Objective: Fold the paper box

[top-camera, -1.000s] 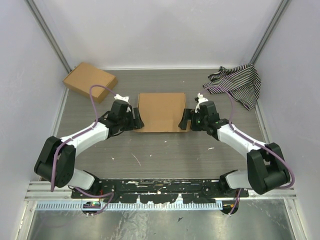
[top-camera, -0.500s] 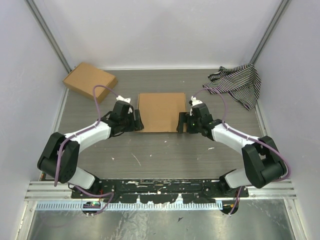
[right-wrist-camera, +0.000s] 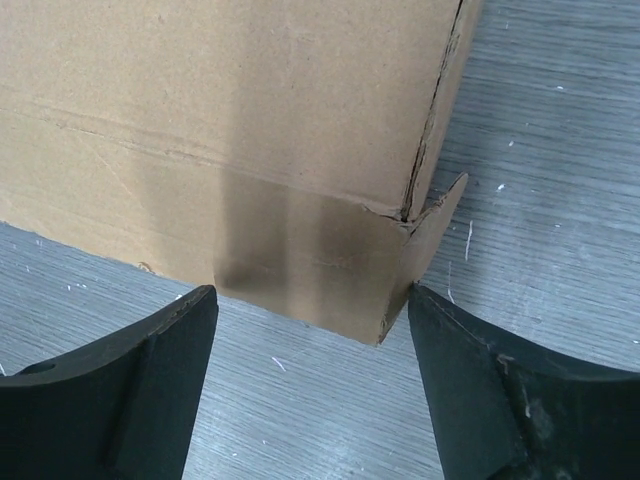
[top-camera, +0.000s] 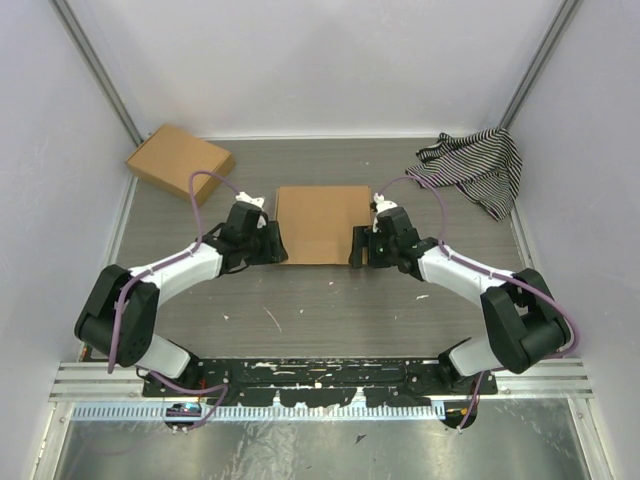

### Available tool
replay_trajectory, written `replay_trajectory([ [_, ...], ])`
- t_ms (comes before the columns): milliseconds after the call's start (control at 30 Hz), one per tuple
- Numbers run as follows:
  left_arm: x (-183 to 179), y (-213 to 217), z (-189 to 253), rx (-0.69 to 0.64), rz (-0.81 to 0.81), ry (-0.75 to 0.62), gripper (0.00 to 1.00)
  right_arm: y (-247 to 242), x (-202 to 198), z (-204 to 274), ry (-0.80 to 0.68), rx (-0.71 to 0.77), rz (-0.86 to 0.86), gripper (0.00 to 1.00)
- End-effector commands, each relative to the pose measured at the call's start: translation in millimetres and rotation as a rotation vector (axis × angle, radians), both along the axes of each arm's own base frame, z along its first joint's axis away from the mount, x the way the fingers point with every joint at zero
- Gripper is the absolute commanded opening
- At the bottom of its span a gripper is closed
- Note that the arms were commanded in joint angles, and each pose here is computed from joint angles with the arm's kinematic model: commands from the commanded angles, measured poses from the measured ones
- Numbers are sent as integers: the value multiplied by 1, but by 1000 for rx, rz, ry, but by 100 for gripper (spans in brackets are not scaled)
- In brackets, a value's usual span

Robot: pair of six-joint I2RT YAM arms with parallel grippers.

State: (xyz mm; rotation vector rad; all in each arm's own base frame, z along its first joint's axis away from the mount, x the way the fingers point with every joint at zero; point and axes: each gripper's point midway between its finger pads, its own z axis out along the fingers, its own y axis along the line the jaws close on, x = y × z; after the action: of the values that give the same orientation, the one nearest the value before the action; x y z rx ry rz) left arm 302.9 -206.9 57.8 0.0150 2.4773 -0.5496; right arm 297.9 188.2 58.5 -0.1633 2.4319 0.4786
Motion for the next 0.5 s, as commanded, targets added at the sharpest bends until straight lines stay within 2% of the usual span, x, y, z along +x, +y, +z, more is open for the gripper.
replay_trajectory([
  [0, 1, -10, 26, -47, -38, -39, 59, 8, 10, 25, -53, 38, -4, 79],
  [233, -6, -18, 34, -87, -77, -10, 53, 12, 4, 31, -29, 57, 16, 70],
  [467, -11, -22, 39, -104, -100, 5, 48, 18, 0, 50, -26, 90, 41, 67],
])
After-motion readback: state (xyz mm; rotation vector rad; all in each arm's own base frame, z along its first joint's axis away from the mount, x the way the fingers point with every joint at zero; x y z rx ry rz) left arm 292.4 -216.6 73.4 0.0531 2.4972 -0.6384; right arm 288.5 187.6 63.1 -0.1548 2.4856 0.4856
